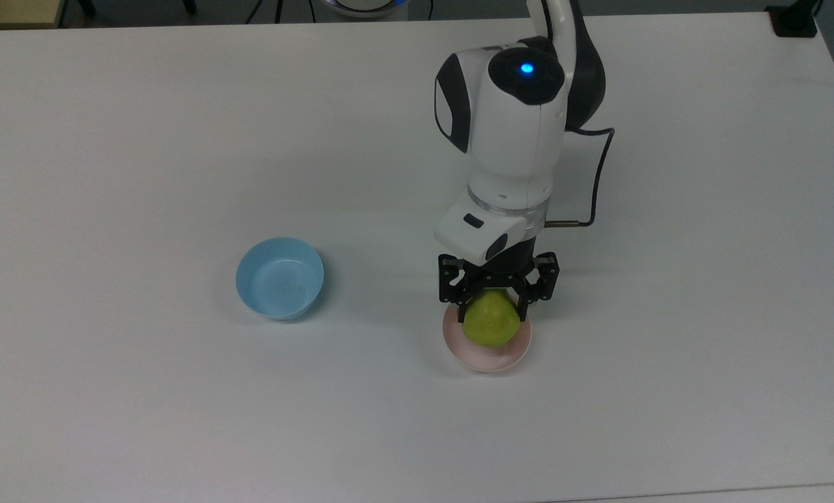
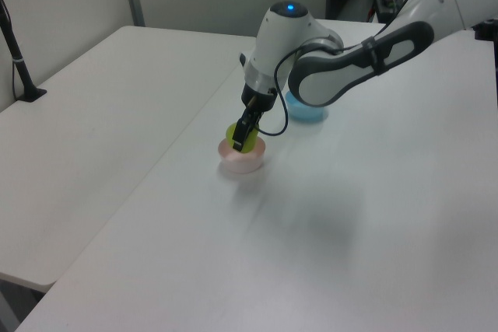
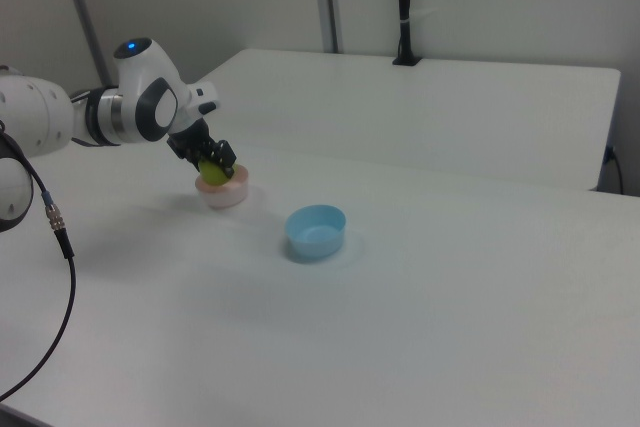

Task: Place the pear in the bowl
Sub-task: 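Carry the pear over the pink bowl and lower it inside, then open the gripper to release the pear and raise it away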

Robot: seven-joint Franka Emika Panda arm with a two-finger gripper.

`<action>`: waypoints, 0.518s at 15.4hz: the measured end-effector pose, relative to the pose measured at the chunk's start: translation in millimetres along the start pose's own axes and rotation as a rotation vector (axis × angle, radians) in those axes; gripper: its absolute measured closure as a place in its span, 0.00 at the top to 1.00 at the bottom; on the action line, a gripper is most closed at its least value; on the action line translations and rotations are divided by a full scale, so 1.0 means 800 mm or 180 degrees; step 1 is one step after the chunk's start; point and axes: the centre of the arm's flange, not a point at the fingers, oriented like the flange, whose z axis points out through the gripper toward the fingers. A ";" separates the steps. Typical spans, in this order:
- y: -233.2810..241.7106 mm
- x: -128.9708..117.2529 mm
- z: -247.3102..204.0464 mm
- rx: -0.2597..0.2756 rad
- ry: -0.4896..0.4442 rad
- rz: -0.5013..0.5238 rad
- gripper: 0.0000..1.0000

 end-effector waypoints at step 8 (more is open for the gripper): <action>0.001 -0.006 0.020 -0.0030 -0.0061 -0.0006 0.97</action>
